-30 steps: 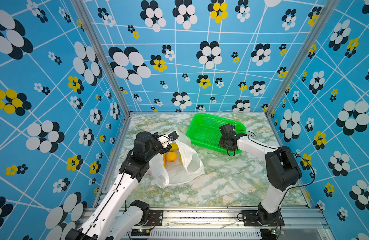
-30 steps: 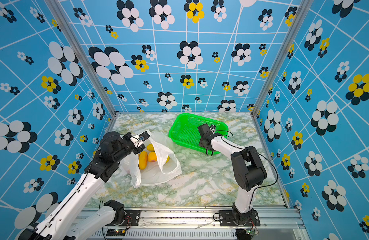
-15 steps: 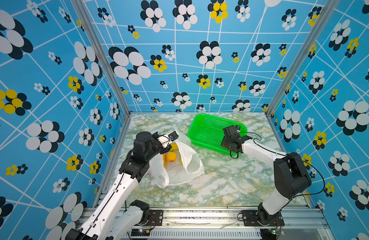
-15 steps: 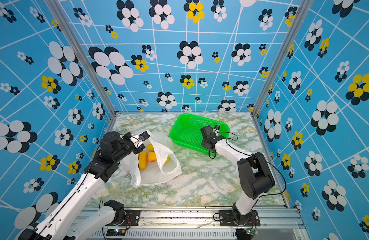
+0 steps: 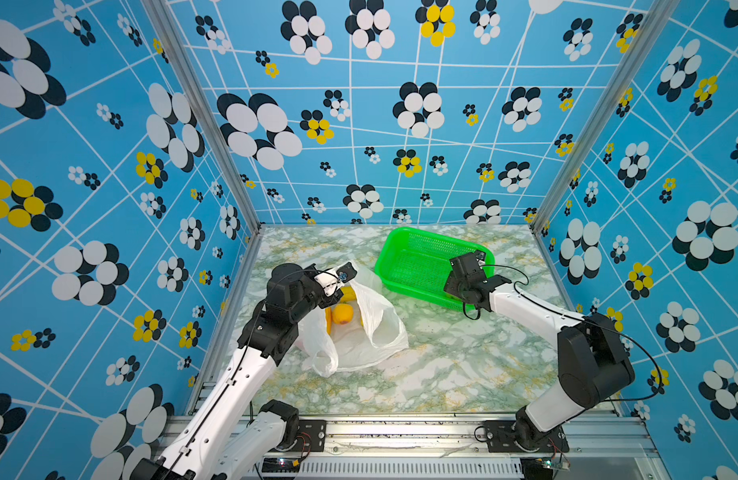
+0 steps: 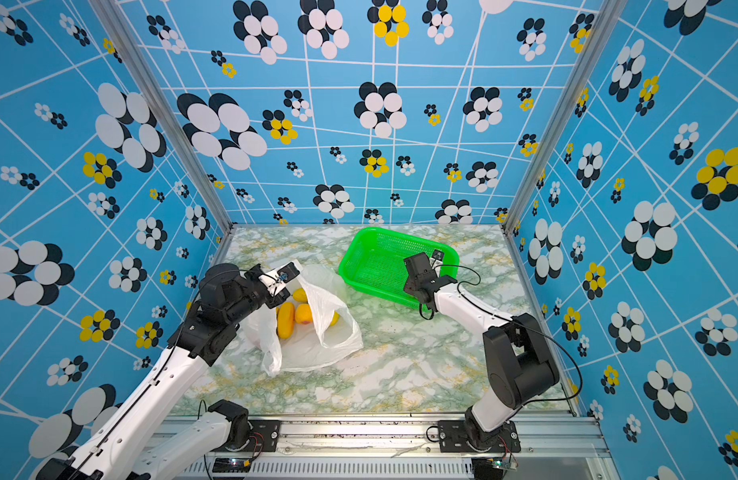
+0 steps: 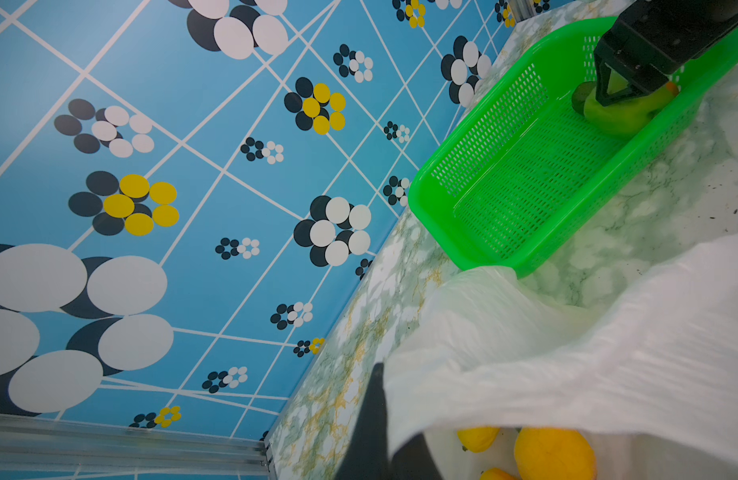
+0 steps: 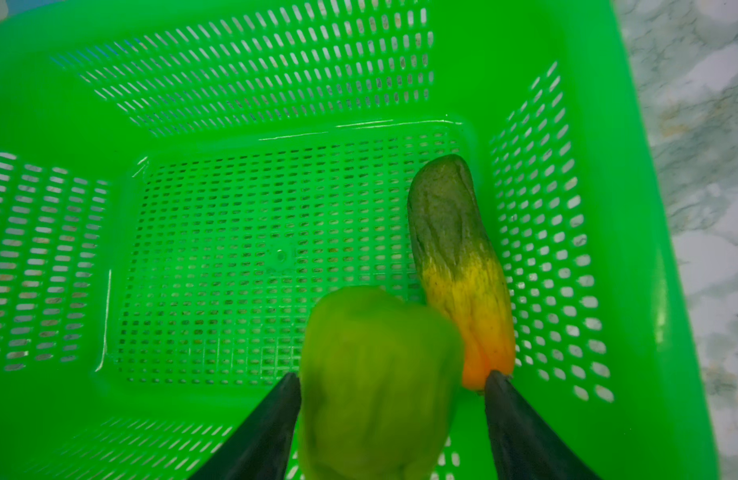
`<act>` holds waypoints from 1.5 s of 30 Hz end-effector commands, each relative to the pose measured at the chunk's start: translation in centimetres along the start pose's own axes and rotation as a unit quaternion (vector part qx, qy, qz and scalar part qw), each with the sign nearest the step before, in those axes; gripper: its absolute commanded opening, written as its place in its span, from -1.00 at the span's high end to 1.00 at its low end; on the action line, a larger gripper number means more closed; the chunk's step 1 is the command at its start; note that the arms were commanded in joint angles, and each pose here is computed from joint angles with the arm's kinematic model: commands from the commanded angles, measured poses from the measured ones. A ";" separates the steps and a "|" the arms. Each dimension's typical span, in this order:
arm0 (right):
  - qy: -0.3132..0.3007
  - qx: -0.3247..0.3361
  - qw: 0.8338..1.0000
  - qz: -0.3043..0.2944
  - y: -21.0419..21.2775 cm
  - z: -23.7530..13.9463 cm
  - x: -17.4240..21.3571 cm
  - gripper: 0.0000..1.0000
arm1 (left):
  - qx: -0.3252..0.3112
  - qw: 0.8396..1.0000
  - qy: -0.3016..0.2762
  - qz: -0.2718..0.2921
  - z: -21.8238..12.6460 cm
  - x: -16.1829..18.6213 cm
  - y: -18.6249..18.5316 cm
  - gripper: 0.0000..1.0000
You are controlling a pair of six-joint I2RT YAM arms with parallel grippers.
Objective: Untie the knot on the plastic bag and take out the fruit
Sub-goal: 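Lower the chayote into the basket and open the right gripper, then move the open right gripper back into the bag above the fruit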
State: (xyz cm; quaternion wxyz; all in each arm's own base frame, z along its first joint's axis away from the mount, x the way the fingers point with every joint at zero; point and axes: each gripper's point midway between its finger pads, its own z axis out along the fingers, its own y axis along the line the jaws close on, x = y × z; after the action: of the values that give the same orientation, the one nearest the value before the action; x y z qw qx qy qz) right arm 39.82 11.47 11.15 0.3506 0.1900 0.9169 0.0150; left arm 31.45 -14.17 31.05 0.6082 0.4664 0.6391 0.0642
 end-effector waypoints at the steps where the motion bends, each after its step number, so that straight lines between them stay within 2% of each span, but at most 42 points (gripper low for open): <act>1: 0.005 0.002 1.000 0.003 -0.1 0.5 0.2 -0.45 | -0.008 1.000 -0.008 0.006 -0.5 -0.7 0.3 1.00; 8: -0.002 0.000 1.000 0.001 0.0 0.6 0.0 -0.44 | -0.008 1.000 -0.006 0.006 -0.4 -0.6 0.4 1.00; 11: -0.018 -0.035 0.999 0.003 0.9 -0.8 -0.7 -0.40 | -0.009 1.000 -0.009 0.006 -0.6 -0.7 0.4 1.00; 16: -0.099 -0.097 0.990 -0.032 3.3 -5.7 -2.4 -0.35 | -0.008 1.000 -0.012 0.003 -0.4 -0.8 0.5 1.00; 20: -0.158 -0.176 0.968 -0.077 6.8 -10.4 -2.6 -0.28 | -0.008 1.000 -0.009 0.004 -0.5 -0.6 0.4 1.00; 23: -0.213 -0.247 0.937 -0.126 9.6 -15.2 -1.9 -0.26 | -0.007 1.000 -0.011 0.007 -0.6 -0.8 0.3 1.00; 28: -0.294 -0.363 0.855 -0.225 13.4 -23.7 1.0 -0.24 | -0.008 1.000 -0.010 0.006 -0.5 -0.8 0.4 1.00; 34: -0.309 -0.470 0.764 -0.316 16.7 -30.5 6.8 -0.14 | -0.006 1.000 -0.010 0.006 -0.5 -0.8 0.3 1.00; 37: -0.316 -0.480 0.728 -0.374 18.6 -32.5 10.2 -0.09 | -0.007 1.000 -0.010 0.007 -0.5 -0.8 0.3 1.00; 41: -0.318 -0.452 0.704 -0.447 21.2 -32.1 14.6 -0.03 | -0.006 1.000 -0.008 0.007 -0.4 -0.7 0.3 1.00; 43: -0.302 -0.446 0.705 -0.461 22.5 -30.9 16.3 -0.01 | -0.006 1.000 -0.008 0.006 -0.4 -0.6 0.3 1.00; 45: -0.287 -0.438 0.717 -0.460 23.7 -29.4 17.4 -0.02 | -0.007 1.000 -0.008 0.007 -0.5 -0.7 0.3 1.00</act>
State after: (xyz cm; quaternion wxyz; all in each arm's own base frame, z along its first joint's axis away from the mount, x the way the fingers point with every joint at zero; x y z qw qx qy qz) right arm 15.60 41.92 26.30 0.5922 -0.4452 0.6329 0.2247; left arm 31.41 -14.26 31.07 0.6084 0.4670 0.6385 0.0643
